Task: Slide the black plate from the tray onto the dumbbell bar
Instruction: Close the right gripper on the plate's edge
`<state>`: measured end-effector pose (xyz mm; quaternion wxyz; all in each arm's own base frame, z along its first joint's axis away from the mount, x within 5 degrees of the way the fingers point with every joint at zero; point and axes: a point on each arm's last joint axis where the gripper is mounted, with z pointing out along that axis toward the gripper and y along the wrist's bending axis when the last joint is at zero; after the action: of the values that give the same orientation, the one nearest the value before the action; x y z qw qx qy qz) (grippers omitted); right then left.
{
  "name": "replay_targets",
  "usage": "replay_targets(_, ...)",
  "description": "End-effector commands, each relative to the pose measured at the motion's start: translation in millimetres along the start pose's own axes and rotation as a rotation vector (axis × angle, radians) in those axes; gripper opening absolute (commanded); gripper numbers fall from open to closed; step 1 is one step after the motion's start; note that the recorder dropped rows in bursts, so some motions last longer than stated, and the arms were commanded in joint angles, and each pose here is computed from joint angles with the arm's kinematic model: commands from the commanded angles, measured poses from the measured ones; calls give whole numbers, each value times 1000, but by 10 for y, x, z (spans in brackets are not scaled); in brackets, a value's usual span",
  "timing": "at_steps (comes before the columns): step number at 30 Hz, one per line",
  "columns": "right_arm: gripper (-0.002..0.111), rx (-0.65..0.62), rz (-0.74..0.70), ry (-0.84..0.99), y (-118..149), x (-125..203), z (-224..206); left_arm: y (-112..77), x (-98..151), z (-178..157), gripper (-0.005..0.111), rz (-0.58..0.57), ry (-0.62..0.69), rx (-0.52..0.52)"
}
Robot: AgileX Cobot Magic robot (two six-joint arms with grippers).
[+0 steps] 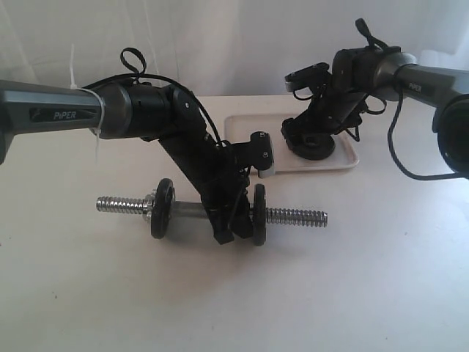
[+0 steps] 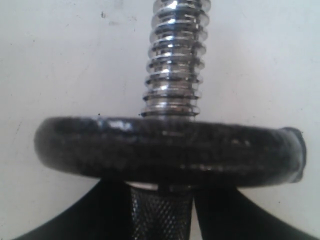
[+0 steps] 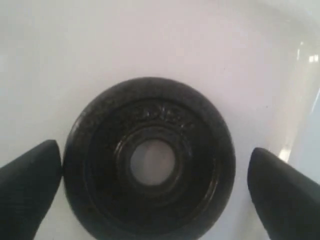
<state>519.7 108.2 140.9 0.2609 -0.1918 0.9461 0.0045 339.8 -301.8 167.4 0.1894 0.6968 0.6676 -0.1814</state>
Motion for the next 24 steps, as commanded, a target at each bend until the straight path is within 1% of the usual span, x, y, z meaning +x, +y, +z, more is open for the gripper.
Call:
replay_targets(1,94,20,-4,-14,-33,0,46,-59,-48,-15,0,-35,-28,42)
replay_targets(13,94,4,13,84,-12,184,288,-61,-47,-15,0,-34,-27,44)
replay_targets(19,94,3,18,136,-11,230,286,-61,-47,-15,0,-34,-27,44)
replay_targets(24,94,-8,27,220,-2,288,257,-61,-47,-15,0,-34,-27,44)
